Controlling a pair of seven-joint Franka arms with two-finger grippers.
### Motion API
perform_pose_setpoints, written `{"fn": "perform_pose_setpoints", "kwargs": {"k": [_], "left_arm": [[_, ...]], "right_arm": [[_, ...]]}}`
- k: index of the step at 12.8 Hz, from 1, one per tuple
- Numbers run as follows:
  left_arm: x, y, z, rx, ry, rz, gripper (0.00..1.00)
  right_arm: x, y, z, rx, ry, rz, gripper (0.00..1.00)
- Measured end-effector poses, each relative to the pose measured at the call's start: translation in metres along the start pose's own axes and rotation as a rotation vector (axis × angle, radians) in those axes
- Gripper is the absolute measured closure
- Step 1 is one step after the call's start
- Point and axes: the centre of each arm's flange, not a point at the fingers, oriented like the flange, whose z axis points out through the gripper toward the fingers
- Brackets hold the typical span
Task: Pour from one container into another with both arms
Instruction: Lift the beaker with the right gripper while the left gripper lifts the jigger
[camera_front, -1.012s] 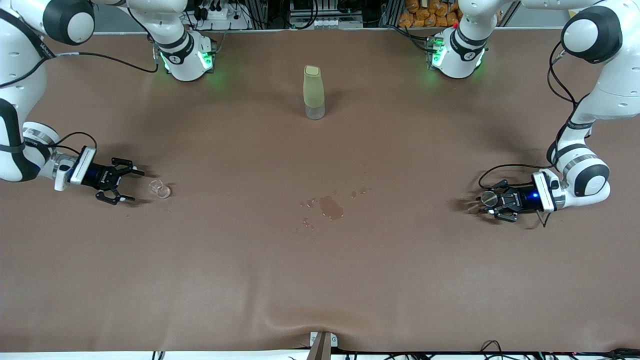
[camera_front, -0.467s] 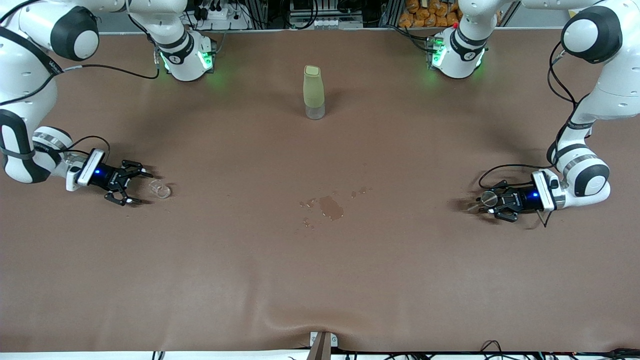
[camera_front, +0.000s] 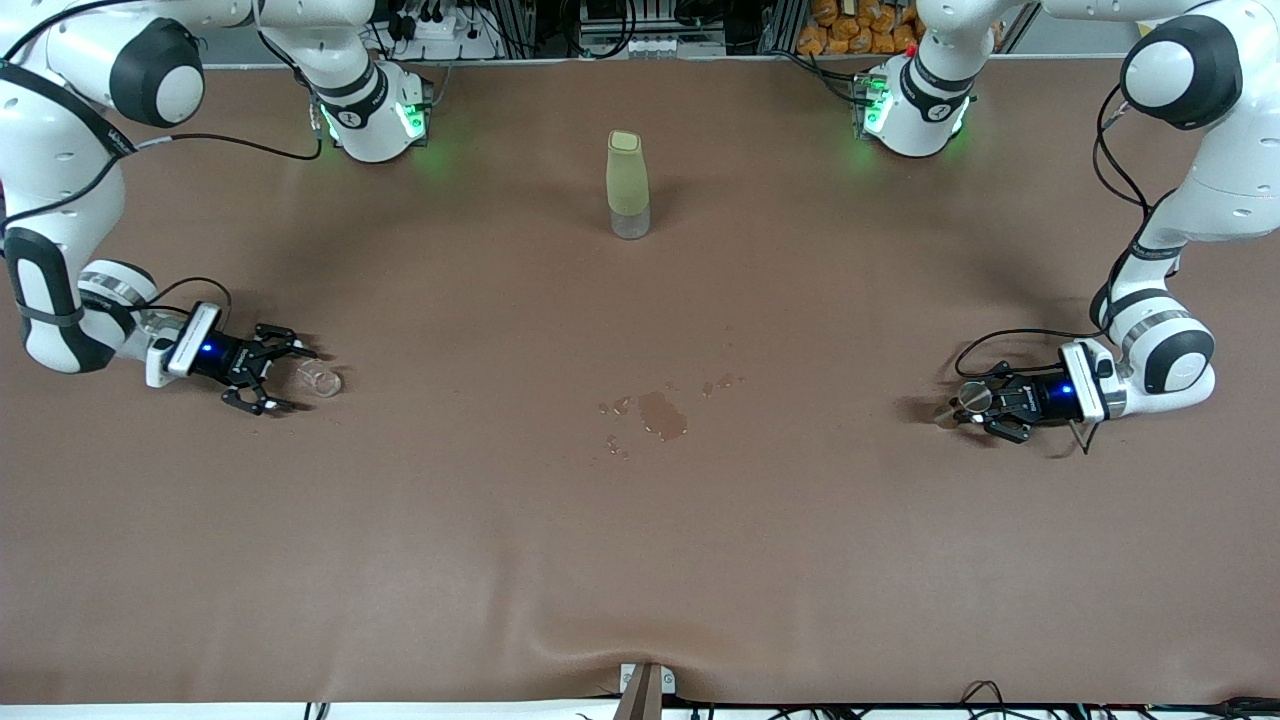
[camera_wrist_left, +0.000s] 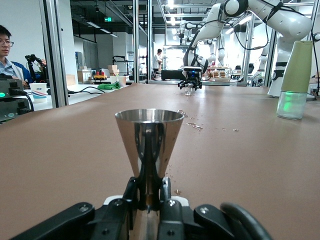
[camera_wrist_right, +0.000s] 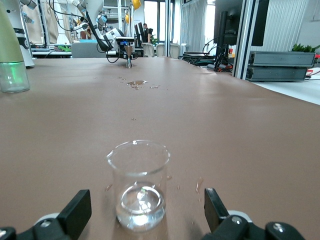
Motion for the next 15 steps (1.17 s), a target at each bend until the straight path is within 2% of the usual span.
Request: {"fn": "perform_pose_setpoints", "kwargs": {"k": [5,9,10,11,13,15], "left_arm": [[0.003,-0.002,0.017,-0.028,0.009,0.003,0.79],[0.018,-0.011,0.081,-0.129,0.033,0.015,0.79],[0.023,-0.012,0.1,-0.157,0.042,0.023,0.79],[0.028,-0.014,0.115,-0.18,0.048,0.029,0.79],[0.039,-0.018,0.134,-0.211,0.043,0.007,0.79],[0.053,-0.021,0.154,-0.245,0.035,-0.016,0.79]], "right_arm": [[-0.007,-0.001,0.025,0.014,0.024,0.005,0.0],[-0.005,0.0,0.043,0.017,0.049,0.001,0.0],[-0.005,0.001,0.046,0.015,0.053,0.0,0.06],[-0.005,0.002,0.047,0.014,0.055,0.0,0.06],[-0.006,0.002,0.048,0.015,0.056,-0.001,0.25],[-0.006,0.002,0.048,0.016,0.057,0.0,0.51]]}}
